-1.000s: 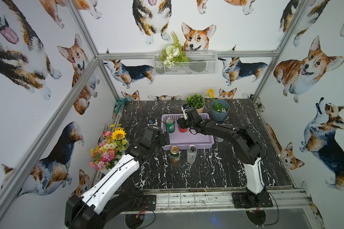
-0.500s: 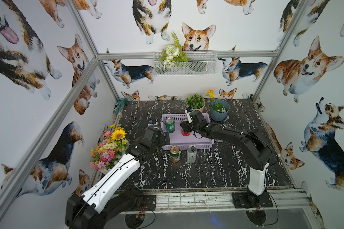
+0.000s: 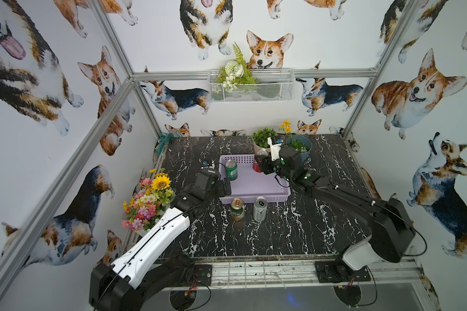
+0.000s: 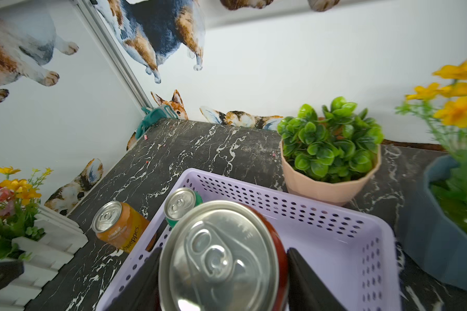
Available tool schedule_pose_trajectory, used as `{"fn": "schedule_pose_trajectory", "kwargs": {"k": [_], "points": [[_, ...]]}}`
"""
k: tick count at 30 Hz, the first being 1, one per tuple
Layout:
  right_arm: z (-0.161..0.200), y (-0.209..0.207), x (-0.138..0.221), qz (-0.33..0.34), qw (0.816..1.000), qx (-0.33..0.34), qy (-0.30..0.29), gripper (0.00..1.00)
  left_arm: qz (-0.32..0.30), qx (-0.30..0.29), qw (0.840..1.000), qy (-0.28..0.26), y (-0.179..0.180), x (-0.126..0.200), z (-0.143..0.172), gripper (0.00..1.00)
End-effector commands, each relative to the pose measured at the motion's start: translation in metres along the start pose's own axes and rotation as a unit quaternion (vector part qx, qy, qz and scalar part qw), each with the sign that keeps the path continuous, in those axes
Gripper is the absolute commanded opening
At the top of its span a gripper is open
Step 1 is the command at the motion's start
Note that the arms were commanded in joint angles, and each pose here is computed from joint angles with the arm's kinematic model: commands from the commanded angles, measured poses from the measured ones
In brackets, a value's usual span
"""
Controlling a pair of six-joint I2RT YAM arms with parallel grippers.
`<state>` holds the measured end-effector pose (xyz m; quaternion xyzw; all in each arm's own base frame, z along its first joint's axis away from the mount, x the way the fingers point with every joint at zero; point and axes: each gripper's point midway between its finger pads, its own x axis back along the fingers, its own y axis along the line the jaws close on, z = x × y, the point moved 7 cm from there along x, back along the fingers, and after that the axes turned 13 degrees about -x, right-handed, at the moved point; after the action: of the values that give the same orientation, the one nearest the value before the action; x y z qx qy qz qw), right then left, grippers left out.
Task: Take out the drinks from the basket
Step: Pick up the drink from the basket, then place the drink at the center of the board.
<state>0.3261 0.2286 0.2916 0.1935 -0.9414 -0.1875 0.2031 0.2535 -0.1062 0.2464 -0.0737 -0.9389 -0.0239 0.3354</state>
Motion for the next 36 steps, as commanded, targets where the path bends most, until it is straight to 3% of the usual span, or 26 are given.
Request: {"fn": "schedule_pose_trajectory", "kwargs": {"k": [1,6,11,18,27,29,30,34,36], "points": [[-0.016,-0.005,0.036,0.000,0.998,-0.023,-0.061,0.34,0.008,-0.003,1.000,-0.011,-0.001,0.002,-0.007,1.00],[0.006,-0.020,0.084,0.005,0.997,-0.039,-0.059,0.33,0.011,-0.003,1.000,-0.010,-0.001,-0.002,-0.007,1.00],[0.056,-0.029,0.104,0.012,0.999,-0.024,-0.027,0.34,0.013,-0.002,1.000,-0.005,0.000,-0.006,-0.005,1.00],[0.113,-0.050,0.102,0.011,0.999,-0.034,0.019,0.34,0.019,0.000,1.000,-0.001,-0.001,-0.011,-0.005,1.00],[0.143,-0.055,0.088,0.005,0.998,-0.031,0.049,0.39,0.024,0.001,1.000,0.001,-0.002,-0.015,-0.005,1.00],[0.146,-0.056,0.089,0.006,0.998,-0.031,0.052,0.50,0.023,0.002,1.000,0.004,-0.002,-0.016,-0.003,1.00],[0.147,-0.057,0.089,0.008,0.998,-0.031,0.052,0.65,0.023,0.003,1.000,0.005,-0.001,-0.016,-0.003,1.00],[0.146,-0.060,0.089,0.024,0.998,-0.029,0.051,1.00,0.024,0.004,1.000,0.004,-0.001,-0.015,-0.003,1.00],[0.145,-0.059,0.089,0.027,0.998,-0.029,0.050,1.00,0.025,0.004,1.000,0.002,-0.001,-0.014,-0.004,1.00]]}}
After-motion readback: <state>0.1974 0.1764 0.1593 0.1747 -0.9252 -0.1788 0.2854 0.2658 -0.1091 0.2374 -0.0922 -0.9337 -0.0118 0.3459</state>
